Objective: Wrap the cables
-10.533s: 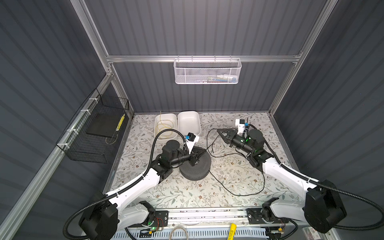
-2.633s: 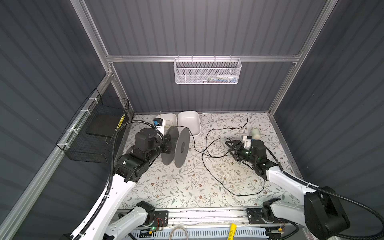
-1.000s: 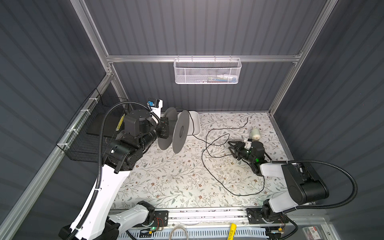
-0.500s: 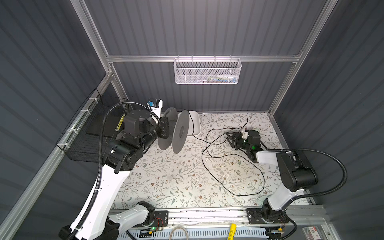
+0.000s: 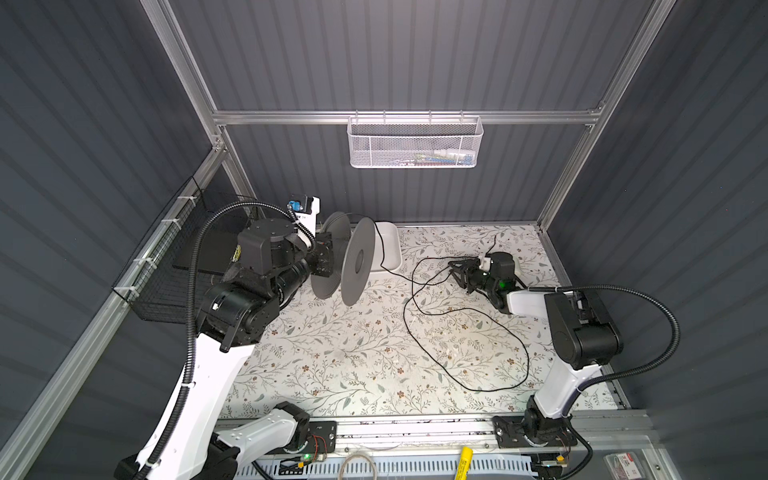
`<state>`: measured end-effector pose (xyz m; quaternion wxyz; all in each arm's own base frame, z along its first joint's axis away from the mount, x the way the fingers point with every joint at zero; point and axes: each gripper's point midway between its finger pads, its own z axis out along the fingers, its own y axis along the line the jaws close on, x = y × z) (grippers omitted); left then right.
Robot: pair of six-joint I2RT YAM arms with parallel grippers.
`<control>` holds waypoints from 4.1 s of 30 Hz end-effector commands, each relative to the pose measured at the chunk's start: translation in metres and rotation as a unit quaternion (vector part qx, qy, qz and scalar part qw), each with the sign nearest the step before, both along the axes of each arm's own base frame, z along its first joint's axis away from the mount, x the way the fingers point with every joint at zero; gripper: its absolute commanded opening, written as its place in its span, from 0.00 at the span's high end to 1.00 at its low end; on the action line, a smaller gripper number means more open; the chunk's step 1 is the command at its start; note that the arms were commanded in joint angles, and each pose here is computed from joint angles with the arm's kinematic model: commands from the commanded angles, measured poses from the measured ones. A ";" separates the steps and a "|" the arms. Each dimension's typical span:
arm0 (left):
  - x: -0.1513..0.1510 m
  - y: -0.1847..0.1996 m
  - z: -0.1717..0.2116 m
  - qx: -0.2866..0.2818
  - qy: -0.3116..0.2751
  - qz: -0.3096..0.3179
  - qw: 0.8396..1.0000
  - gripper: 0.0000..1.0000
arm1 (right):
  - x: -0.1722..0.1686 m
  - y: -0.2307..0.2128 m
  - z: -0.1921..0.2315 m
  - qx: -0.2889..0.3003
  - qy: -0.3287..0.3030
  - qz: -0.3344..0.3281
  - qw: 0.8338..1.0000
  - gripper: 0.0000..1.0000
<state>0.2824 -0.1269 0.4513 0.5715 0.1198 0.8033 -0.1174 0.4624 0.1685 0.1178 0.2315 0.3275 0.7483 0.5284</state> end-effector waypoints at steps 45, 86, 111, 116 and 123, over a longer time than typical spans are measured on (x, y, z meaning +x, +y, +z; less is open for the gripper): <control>-0.066 -0.002 0.060 -0.045 -0.031 -0.097 0.994 1.00 | 0.072 -0.025 0.054 -0.143 -0.082 -0.075 0.984 1.00; 0.137 -0.098 -0.040 -0.008 -0.129 0.141 0.982 1.00 | -0.198 0.113 0.347 -0.169 -0.470 0.069 0.863 1.00; 0.060 -0.111 -0.186 0.159 -0.029 0.090 0.983 1.00 | -0.098 0.078 0.411 0.014 -0.498 0.020 0.867 0.90; 0.055 -0.108 -0.190 0.158 -0.020 0.087 0.983 1.00 | -0.090 0.093 0.408 0.026 -0.503 0.050 0.863 0.81; 0.046 -0.097 -0.192 0.161 -0.013 0.090 0.983 1.00 | -0.074 0.081 0.404 0.012 -0.494 0.024 0.869 0.80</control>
